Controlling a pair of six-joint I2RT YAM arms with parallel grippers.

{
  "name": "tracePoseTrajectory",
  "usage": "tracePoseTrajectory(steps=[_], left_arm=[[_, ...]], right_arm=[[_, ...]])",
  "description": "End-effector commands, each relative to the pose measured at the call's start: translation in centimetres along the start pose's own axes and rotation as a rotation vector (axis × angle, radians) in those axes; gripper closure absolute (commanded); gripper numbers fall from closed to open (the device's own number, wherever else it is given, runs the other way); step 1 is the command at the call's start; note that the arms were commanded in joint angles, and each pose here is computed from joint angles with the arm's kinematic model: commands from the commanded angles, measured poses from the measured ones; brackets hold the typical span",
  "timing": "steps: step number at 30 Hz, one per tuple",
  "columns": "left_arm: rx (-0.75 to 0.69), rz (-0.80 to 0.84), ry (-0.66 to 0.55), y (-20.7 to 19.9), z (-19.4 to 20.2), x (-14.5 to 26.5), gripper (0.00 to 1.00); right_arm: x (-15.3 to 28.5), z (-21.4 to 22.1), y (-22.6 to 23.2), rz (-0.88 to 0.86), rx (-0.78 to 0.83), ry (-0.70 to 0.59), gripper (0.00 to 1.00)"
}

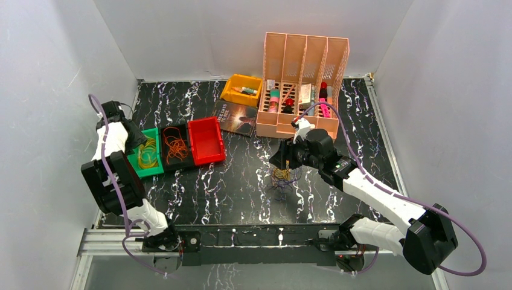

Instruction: Untangle the cables

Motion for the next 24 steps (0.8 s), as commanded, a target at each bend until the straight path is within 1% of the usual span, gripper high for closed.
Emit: tracePoseTrajectory(steps=[1,13,24], left_arm=[[0.021,-0.004,-0.081,0.4,-1.3,2.5,0.52],[0.027,0.032,-0.112,-0.1,-2.2,3.8,0.5],[0.028,0.024,-0.169,-0.3,-4.0,4.8,0.45]], right_arm=[[0.3,-0.9,0.4,-0.019,0.023,-0.049,0.34],[0.3,-0.8,0.3,-0.017,0.023,-0.048,0.34],[0.3,-0.7,0.3,-0.013,0.028,-0.044,0.34]])
Point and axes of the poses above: each gripper's point midway between its finger pads, its own x axis back along the fingers, its own y axis along the line the jaws close on, z = x × y, the point moved 5 cm from there along x, back along the fingers, and after that the axes turned 4 degrees about x, right-handed, at the moved point
